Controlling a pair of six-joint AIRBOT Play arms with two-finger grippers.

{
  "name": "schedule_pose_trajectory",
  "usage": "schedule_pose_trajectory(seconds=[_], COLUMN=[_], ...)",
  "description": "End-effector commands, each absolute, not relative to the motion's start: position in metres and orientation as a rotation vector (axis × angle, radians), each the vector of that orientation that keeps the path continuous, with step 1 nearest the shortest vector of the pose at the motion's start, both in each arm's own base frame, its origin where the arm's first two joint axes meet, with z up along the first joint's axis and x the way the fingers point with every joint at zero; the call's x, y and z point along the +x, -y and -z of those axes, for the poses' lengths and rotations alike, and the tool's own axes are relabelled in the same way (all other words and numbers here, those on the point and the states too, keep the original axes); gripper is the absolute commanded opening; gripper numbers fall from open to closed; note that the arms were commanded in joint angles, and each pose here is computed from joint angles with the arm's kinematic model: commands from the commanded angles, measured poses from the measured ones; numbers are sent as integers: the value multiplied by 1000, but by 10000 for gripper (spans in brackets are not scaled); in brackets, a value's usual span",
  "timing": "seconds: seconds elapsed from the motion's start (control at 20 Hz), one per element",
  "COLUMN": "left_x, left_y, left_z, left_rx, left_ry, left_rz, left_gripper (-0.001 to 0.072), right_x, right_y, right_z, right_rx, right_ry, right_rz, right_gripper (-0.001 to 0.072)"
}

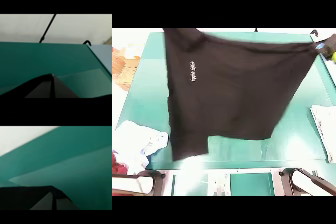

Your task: Fold the shirts.

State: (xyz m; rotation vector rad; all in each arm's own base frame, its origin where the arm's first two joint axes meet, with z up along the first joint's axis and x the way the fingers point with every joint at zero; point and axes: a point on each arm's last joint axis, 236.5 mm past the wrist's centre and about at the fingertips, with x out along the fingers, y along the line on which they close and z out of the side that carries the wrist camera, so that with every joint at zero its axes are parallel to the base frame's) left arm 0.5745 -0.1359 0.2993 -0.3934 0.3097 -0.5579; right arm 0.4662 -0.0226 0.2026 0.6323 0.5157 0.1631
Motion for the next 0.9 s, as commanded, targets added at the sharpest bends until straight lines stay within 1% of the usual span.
schedule_pose_trajectory(seconds=[0.0,0.15,0.2,0.25,0.3,0.35,0.45,0.55,0.6,0.75,0.85], left_x=[626,641,643,643,640,634,618,599,585,526,489], left_y=[193,210,209,207,204,197,164,112,83,22,1], left_z=[-191,-143,-134,-131,-132,-138,-154,-166,-164,-126,-90], left_rx=[-316,-317,-322,-321,-322,-321,-296,-296,-324,-440,-541], left_ry=[-378,-424,-436,-446,-463,-487,-546,-631,-697,-982,-1155], left_rz=[562,549,543,543,557,580,614,586,558,545,539], left_gripper=[24,25,88,435,699,669,664,664,664,664,664], right_x=[517,540,544,546,544,539,513,477,455,400,364], right_y=[29,28,28,30,35,40,59,72,77,79,68], right_z=[-100,-45,-34,-30,-31,-35,-46,-49,-45,-27,-11], right_rx=[720,771,783,786,789,792,774,778,775,799,868], right_ry=[-618,-691,-708,-716,-717,-730,-801,-888,-940,-1011,-1043], right_rz=[-83,-67,-63,-61,-59,-71,-107,-135,-134,-74,-32], right_gripper=[22,23,64,216,305,306,304,302,286,286,310])
